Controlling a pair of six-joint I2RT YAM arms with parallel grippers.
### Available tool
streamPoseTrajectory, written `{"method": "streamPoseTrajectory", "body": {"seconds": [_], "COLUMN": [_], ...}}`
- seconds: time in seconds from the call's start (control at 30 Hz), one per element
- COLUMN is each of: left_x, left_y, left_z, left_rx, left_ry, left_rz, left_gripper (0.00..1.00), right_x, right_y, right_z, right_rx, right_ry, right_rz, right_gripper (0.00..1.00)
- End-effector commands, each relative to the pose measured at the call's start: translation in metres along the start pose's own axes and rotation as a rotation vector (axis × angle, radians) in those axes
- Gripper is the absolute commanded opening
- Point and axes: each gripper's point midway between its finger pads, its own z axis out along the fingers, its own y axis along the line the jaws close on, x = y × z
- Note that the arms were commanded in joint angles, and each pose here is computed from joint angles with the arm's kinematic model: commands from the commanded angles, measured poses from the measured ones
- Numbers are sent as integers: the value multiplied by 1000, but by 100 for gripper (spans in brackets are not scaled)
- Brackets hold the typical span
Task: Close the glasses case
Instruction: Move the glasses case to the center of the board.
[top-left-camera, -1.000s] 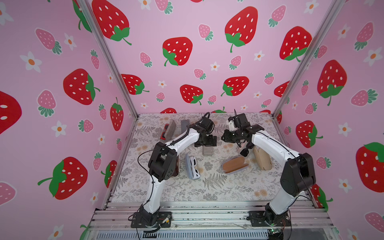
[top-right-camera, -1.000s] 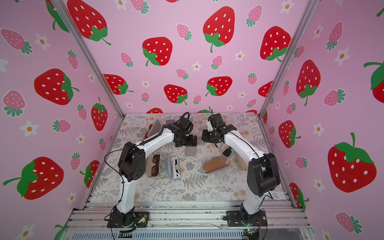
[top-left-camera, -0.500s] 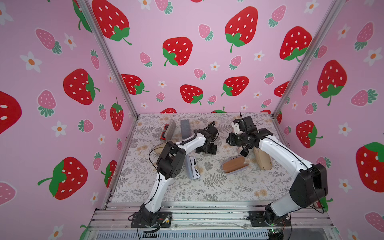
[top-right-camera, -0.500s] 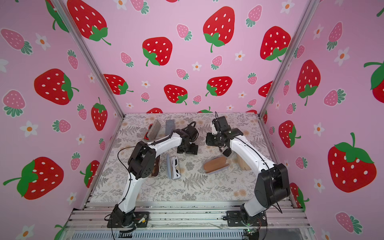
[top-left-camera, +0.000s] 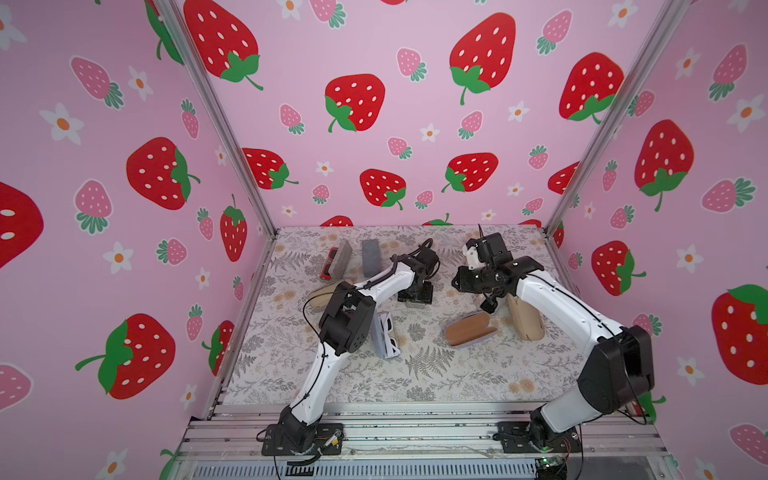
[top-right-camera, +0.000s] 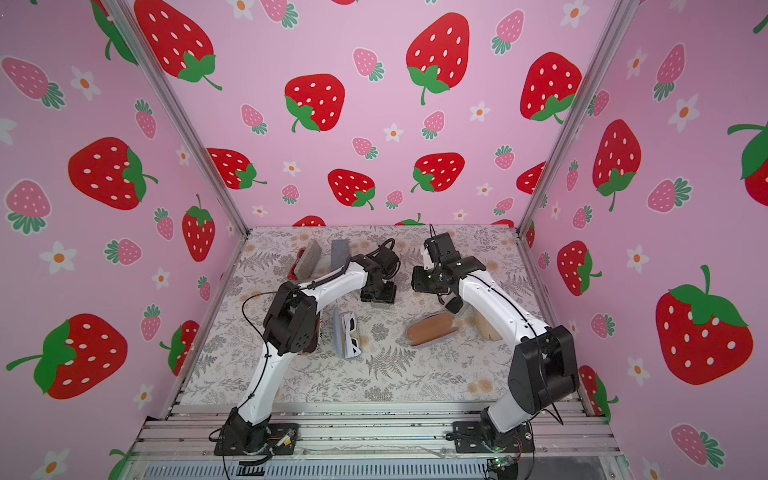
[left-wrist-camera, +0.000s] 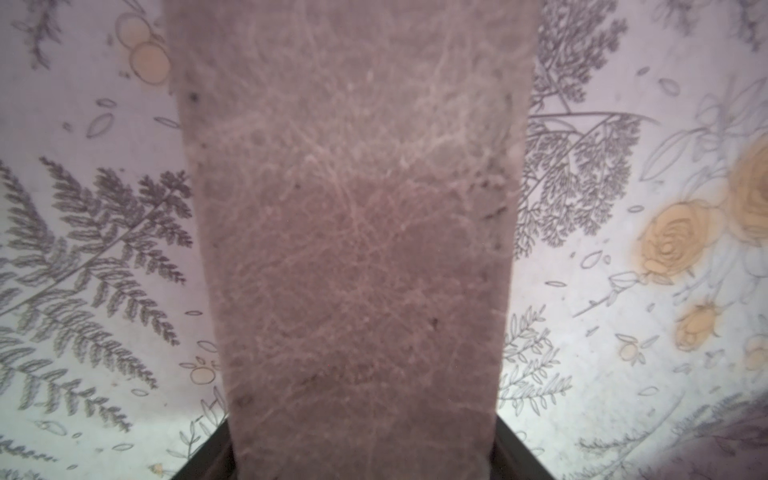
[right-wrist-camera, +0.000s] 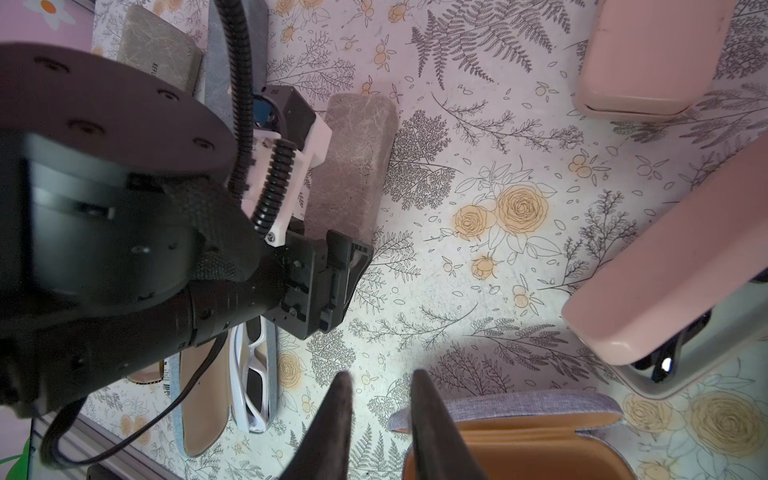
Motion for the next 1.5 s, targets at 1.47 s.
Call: {"method": "streamPoseTrajectory", "body": {"seconds": [1.47], "left_x": [-110], "left_y": [60], "left_z": [-60], "left_rx": [106], "left_ry": [-202], "left_rz": [-138], "left_gripper": [88], "right_x": [41], "right_y": [-5], "right_z": [20], "right_rx": [-1], "right_ry": [118], "right_rz": [64], "right_gripper": [34]}}
